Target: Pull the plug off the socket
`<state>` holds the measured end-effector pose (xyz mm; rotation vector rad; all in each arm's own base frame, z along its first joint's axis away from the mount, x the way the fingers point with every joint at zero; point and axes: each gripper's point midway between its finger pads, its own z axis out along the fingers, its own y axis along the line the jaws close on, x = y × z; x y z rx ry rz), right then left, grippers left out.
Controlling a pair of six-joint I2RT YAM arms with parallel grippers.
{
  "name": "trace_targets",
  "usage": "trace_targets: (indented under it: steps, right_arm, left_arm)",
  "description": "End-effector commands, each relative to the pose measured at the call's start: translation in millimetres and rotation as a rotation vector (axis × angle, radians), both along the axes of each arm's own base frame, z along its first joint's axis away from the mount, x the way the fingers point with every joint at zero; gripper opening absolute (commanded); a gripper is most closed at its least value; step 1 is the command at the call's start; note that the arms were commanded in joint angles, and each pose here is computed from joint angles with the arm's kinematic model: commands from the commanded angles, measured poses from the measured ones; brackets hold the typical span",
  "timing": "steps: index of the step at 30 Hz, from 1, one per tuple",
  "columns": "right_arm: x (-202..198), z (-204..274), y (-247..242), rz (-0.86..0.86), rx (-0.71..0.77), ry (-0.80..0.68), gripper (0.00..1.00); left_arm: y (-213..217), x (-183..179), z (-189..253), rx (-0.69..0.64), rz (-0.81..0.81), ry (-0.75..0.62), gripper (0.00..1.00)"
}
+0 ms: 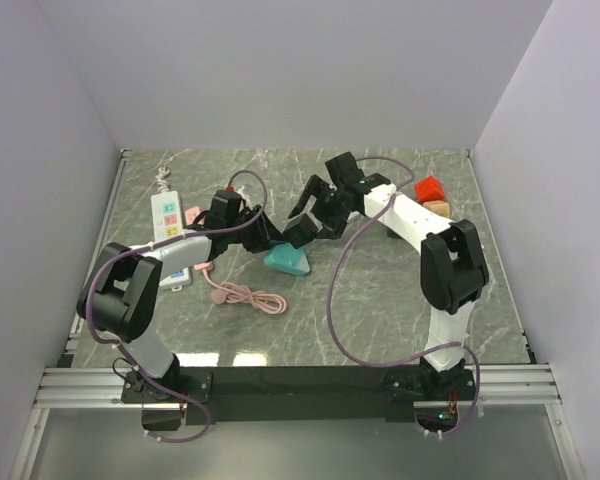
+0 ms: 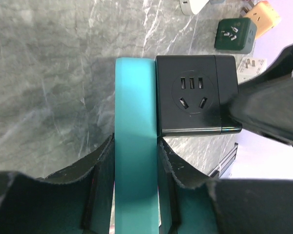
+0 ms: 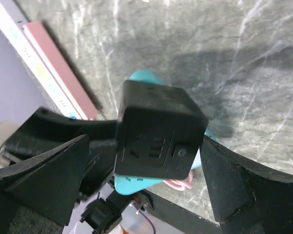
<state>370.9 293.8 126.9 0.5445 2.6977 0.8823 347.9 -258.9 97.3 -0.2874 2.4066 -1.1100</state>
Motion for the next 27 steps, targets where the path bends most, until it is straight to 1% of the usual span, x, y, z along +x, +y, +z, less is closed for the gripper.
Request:
trace_targets:
  steps: [1, 5, 9, 14, 15, 17, 18, 20, 21, 23, 24, 25, 27]
  right_arm:
    - [-2.8, -2.2, -2.4, -0.026, -0.029, 0.061, 1.0]
    - [-6.4, -2.4, -8.1, -0.058, -0.035, 0.065, 1.0]
    - [-6.9, -8.8, -4.9, -0.071, -0.007, 0.096, 1.0]
    - [-8.3, -6.8, 16.4, -0.047, 0.103, 0.114, 1.0]
    - [-4.5, -5.0, 20.5, -0.045, 0.128, 0.098, 1.0]
    - [-7.4, -6.7, 26.3, -0.045, 0.158, 0.109, 0.96]
    - [-9.4, -7.6, 30.3, -0.036, 0.173, 0.116, 0.94]
    - [-10.3, -12.3, 34.8, -0.033, 0.197, 0.122, 0.86]
    - [-12.8, -15.3, 38.3, -0.021, 0.211, 0.134, 0.84]
    - [-14.5, -20.7, 40.4, -0.015, 0.235, 0.141, 0.72]
    - [-12.3, -19.4, 43.3, -0.005, 0.255, 0.123, 0.66]
    - [-15.8, -21.1, 44.4, 0.006, 0.267, 0.135, 0.54]
    - [-14.8, -20.2, 45.3, 0.02, 0.281, 0.122, 0.37]
  left_arm:
    - [-9.0, 7.2, 47.6, -0.044, -0.011, -0.111, 0.01]
    - [-6.4, 9.4, 63.9, -0.041, 0.004, -0.145, 0.01]
    - [-6.1, 9.6, 71.8, -0.05, 0.009, -0.162, 0.01]
    - [-7.6, 8.8, 68.2, -0.056, 0.009, -0.157, 0.01]
    - [-8.4, 8.7, 67.7, -0.059, 0.009, -0.157, 0.01]
    - [-7.9, 8.4, 60.8, -0.056, 0.014, -0.144, 0.01]
    - [-7.8, 8.8, 58.8, -0.053, 0.015, -0.141, 0.01]
    - [-8.3, 8.5, 58.2, -0.057, 0.014, -0.139, 0.01]
    - [-8.2, 10.0, 59.5, -0.057, 0.018, -0.146, 0.01]
    - [-7.9, 10.6, 58.0, -0.054, 0.02, -0.145, 0.01]
    - [-7.1, 11.3, 56.8, -0.046, 0.023, -0.145, 0.01]
    - [-6.7, 11.5, 56.3, -0.043, 0.025, -0.145, 0.01]
    - [-6.1, 11.2, 53.5, -0.037, 0.023, -0.144, 0.0]
